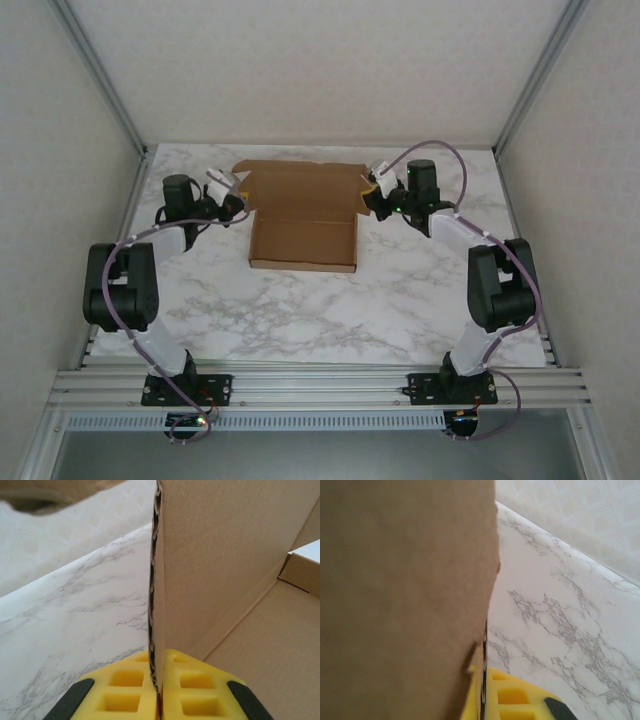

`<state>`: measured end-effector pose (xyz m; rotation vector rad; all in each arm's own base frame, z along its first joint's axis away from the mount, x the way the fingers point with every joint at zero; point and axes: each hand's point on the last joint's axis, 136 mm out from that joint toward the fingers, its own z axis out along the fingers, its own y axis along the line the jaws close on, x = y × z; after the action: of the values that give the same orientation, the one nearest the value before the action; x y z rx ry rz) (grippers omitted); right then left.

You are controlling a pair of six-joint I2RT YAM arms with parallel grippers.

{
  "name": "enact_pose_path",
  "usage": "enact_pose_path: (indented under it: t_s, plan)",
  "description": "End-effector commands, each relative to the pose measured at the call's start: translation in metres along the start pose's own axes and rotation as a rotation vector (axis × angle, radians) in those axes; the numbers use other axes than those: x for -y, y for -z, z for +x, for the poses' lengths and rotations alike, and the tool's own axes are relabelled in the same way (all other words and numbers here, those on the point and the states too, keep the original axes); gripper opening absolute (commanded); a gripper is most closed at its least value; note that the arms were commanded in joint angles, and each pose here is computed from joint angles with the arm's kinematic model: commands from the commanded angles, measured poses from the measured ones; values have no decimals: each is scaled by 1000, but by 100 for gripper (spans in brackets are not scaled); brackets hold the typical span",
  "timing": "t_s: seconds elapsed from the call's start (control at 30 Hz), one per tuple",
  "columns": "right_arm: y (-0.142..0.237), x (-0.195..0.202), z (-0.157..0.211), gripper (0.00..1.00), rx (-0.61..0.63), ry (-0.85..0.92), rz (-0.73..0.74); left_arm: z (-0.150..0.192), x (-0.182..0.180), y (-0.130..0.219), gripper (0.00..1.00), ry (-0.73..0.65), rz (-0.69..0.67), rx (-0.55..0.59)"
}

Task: Fold the paper box

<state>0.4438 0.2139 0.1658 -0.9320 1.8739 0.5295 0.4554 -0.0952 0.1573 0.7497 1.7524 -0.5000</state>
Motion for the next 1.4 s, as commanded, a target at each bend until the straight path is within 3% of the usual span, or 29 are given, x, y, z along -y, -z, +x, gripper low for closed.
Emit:
enact_pose_path:
  t_s: [0.0,0.17,0.37,0.6,0.8,1.13,1.37]
  plan:
    - [-10,1,-9,4,-6,-59,57,-27,-5,7,2,28,-80,80]
    - [-23,-1,-14,7,-40,-198,150,-43,0,1,1,84,-199,124]
    - [-34,7,-13,19,-77,-337,369,-61,1,-6,2,245,-356,195]
    - [-42,12,-35,19,-5,-492,572,-63,21,-15,3,392,-472,280]
    - [-61,-5,-55,19,-4,-511,613,-60,25,-37,6,437,-603,250]
    - [-63,-12,-41,20,-37,-506,639,-59,24,-54,10,435,-715,205]
    - [-43,-16,-43,20,-9,-431,544,-63,39,-34,10,429,-629,255]
